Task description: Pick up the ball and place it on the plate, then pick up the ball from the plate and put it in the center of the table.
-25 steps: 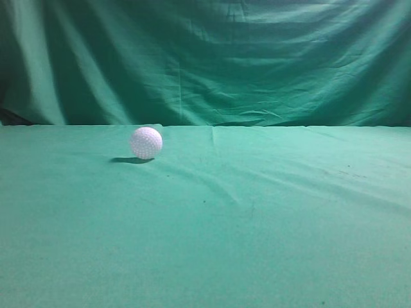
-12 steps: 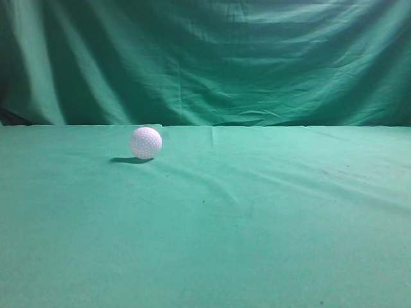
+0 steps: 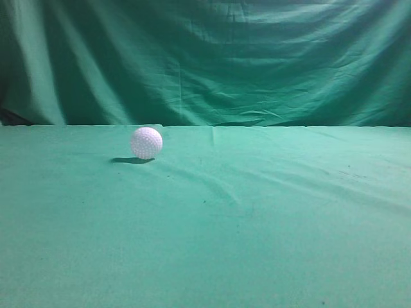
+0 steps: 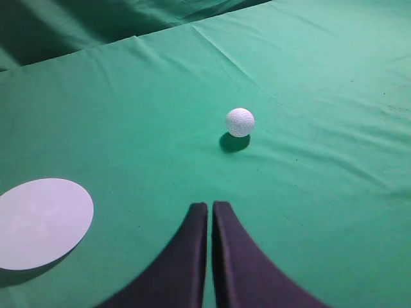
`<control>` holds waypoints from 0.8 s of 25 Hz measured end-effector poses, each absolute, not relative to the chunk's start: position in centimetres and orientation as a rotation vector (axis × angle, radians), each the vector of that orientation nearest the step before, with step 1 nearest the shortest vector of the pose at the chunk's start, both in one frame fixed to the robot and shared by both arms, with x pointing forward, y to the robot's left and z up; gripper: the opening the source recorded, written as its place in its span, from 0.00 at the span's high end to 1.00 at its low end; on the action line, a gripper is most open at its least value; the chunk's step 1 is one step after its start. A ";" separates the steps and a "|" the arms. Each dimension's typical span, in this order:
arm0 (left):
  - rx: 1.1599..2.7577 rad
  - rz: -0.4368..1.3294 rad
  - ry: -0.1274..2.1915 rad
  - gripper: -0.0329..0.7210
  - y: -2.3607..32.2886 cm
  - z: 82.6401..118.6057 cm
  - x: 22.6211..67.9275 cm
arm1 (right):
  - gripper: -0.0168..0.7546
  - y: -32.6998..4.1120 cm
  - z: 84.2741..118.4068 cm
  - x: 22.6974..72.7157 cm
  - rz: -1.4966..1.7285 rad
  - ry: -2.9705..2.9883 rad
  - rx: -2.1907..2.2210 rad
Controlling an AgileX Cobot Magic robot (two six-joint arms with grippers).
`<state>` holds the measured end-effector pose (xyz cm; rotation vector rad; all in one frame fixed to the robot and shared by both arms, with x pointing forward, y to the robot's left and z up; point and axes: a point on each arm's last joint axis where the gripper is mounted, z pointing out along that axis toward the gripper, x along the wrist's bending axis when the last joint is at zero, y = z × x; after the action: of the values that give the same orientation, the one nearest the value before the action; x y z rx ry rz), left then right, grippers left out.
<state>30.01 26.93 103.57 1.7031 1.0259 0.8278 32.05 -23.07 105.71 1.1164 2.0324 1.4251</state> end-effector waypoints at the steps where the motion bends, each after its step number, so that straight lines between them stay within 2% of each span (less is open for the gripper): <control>1: 1.703 0.828 1.026 0.96 26.9 103.6 30.0 | 0.98 -23.1 105.7 32.1 1.425 2.032 1.116; 20: 1.702 0.827 1.027 0.96 26.9 103.6 30.0 | 0.98 -23.6 105.8 31.8 1.407 2.017 1.113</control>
<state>30.01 26.93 103.57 1.7021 1.0271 0.8268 31.78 -23.59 105.78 1.1127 2.0172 1.4067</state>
